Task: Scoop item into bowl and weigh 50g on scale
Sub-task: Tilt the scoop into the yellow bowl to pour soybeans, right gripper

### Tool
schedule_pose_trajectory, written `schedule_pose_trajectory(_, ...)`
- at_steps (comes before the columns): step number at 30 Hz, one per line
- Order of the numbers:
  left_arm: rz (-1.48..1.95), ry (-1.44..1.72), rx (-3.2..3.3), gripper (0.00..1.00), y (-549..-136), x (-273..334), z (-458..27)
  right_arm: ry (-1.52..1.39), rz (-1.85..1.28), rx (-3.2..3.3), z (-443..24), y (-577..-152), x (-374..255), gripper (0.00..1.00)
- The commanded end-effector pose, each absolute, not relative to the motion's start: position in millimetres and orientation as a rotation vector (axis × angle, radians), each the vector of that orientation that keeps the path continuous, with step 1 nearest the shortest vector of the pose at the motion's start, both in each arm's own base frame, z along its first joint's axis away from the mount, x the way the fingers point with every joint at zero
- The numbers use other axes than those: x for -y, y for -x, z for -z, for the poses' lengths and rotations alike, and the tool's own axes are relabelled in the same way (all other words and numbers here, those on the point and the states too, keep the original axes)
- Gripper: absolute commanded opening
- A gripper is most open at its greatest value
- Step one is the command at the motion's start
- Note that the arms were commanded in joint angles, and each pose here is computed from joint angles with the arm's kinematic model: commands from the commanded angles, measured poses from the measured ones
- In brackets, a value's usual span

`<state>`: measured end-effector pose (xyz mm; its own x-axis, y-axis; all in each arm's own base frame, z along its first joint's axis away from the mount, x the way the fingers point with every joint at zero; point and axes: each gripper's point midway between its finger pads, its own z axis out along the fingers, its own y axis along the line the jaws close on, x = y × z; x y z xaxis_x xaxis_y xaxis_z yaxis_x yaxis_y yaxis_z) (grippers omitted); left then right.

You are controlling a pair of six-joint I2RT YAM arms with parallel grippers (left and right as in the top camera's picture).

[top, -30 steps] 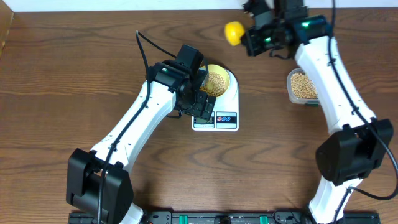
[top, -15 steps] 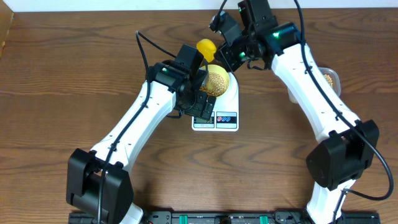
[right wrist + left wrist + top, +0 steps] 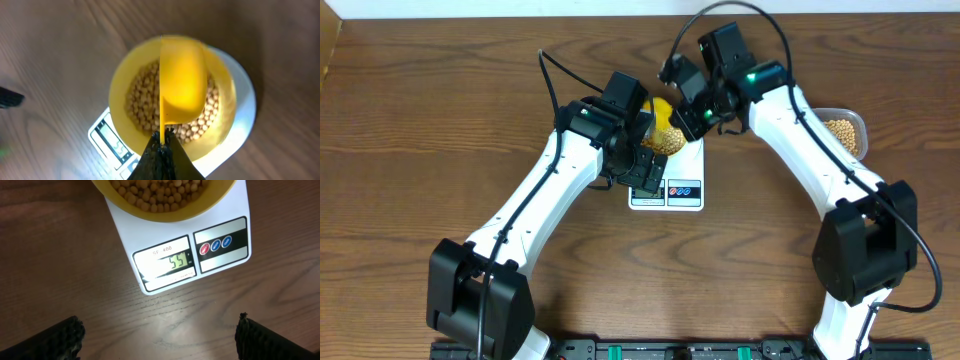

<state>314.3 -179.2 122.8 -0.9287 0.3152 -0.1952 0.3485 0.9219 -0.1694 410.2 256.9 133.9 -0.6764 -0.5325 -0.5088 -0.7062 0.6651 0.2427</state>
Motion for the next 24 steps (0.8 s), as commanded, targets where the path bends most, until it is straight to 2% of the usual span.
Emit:
schedule_pose_trajectory(1,0.300,-0.495,-2.932,0.98,-313.9,177.9,-119.4,0.980,-0.534,-2.506,-127.4,-409.4,-248.8,0.01)
schedule_pose_trajectory(5,0.300,-0.495,-2.933,0.98,-313.9,177.8,-119.3,0.941,-0.319,-2.542,-120.2,-422.3,-225.5,0.01)
schedule_pose_trajectory(8,0.300,-0.495,-2.932,0.98,-313.9,177.9,-119.4,0.939,-0.268,-2.556,-118.0,-422.9,-218.8,0.01)
schedule_pose_trajectory(12,0.300,-0.495,-2.933,0.98,-313.9,177.8,-119.3,0.960,-0.273,-2.546,-118.5,-422.1,-221.0,0.01)
schedule_pose_trajectory(13,0.300,-0.495,-2.933,0.98,-313.9,177.8,-119.4,0.964,-0.287,-2.542,-119.7,-421.1,-223.9,0.04)
schedule_pose_trajectory(18,0.300,-0.495,-2.932,0.98,-313.9,177.9,-119.4,0.934,-0.457,-2.519,-128.6,-416.5,-244.3,0.01)
schedule_pose_trajectory(24,0.300,-0.495,-2.933,0.98,-313.9,177.8,-119.3,1.014,-0.442,-2.423,-134.5,-425.7,-249.9,0.01)
